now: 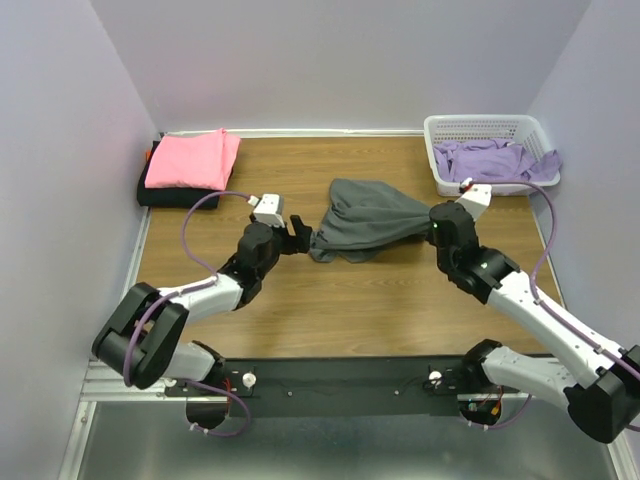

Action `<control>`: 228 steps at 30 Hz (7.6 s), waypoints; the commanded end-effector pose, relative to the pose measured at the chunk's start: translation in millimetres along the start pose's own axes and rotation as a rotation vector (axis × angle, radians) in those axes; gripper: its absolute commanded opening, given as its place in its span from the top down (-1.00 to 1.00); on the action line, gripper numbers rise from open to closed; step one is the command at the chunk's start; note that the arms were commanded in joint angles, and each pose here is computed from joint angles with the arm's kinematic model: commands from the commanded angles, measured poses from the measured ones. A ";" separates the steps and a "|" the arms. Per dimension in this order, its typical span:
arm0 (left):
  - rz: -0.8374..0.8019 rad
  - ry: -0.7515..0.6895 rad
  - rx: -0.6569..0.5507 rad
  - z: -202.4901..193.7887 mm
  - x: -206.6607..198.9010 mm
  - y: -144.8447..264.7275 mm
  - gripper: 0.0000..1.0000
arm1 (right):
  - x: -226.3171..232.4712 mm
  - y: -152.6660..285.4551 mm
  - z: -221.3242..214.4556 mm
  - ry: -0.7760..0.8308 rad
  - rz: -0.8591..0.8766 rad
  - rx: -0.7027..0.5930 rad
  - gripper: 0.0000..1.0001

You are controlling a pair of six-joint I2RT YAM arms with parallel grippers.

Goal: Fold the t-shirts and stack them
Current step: Flatten the tshirt out

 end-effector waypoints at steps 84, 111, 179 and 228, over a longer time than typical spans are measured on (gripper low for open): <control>-0.091 -0.264 -0.199 149.3 -26.3 45.4 0.71 | 39.5 1.6 115.4 -0.034 0.077 -0.212 0.96; 0.095 0.120 0.053 -13.9 21.7 61.2 -0.63 | -3.4 -8.4 57.0 -0.057 0.002 -0.135 0.97; 0.097 0.031 0.115 9.2 -18.2 19.2 1.00 | 9.0 -6.4 75.0 -0.056 0.057 -0.159 0.96; 0.186 -0.314 -0.505 347.9 18.4 43.2 1.00 | 83.1 28.0 187.5 -0.081 0.344 -0.372 0.97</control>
Point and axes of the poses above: each gripper's point midway between its finger pads, its own y axis back along the fingers, its own x axis along the line the jaws close on, z = x × y, the point moved 7 cm from there along y, back along the fingers, and after that the axes turned 15 degrees about -y, right-handed, at the moved point
